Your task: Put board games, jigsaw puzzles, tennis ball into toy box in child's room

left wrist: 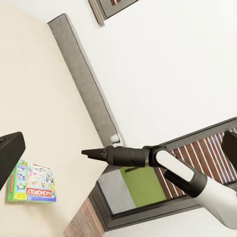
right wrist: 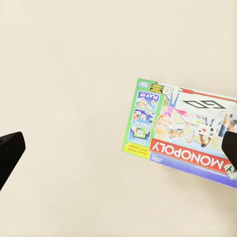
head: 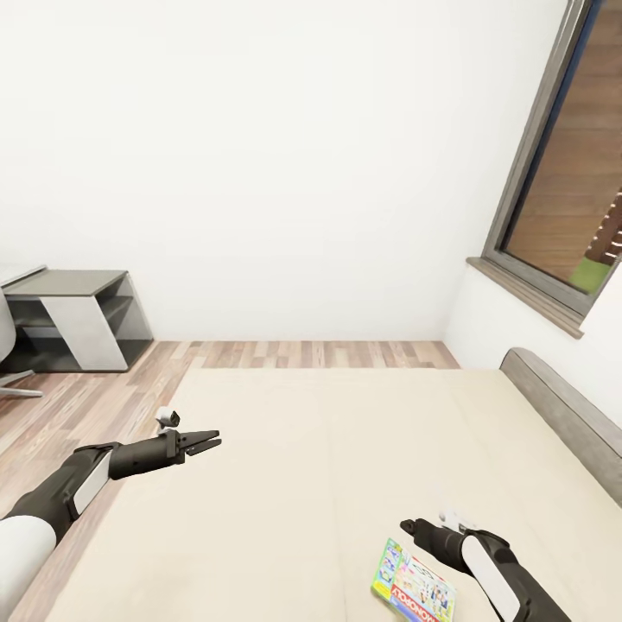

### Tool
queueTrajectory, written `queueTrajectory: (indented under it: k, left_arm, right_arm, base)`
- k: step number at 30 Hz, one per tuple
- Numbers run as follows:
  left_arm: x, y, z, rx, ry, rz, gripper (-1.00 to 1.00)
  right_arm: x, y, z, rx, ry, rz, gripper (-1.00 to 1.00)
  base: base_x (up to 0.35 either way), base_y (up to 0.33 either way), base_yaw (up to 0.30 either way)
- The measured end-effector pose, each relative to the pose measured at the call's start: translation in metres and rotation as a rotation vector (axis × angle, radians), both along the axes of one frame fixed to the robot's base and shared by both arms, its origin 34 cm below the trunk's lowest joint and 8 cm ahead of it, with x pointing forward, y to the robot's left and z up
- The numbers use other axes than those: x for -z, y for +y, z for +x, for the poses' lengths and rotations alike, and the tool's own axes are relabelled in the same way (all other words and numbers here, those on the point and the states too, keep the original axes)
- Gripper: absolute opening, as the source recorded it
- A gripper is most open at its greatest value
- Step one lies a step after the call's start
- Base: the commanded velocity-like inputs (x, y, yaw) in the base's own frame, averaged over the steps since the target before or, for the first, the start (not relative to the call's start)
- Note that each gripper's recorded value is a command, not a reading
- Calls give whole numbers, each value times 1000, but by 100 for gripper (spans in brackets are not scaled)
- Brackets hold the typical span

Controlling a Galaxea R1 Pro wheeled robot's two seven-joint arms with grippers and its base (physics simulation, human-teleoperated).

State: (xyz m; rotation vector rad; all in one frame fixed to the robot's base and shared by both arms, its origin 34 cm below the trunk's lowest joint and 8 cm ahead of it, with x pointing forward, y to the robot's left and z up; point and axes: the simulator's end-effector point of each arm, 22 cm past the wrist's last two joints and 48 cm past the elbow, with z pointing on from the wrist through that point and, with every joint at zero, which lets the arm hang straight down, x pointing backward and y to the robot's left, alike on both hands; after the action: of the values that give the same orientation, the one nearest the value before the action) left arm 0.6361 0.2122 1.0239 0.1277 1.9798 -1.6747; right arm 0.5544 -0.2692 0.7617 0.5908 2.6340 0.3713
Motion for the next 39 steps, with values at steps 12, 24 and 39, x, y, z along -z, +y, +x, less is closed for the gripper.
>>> queueTrajectory:
  k: [12, 24, 39]
  left_arm:
    - [0, 0, 0, 0, 0, 0, 100]
    - [1, -1, -1, 3, 1, 5, 100]
    - [2, -1, -1, 5, 2, 7, 100]
  right_arm:
    - [0, 0, 0, 0, 0, 0, 100]
    - [0, 0, 0, 0, 0, 0, 100]
    - [0, 1, 0, 0, 0, 1, 100]
  base:
    - [0, -55, -5]
    - [0, -127, 0]
    - [0, -113, 0]
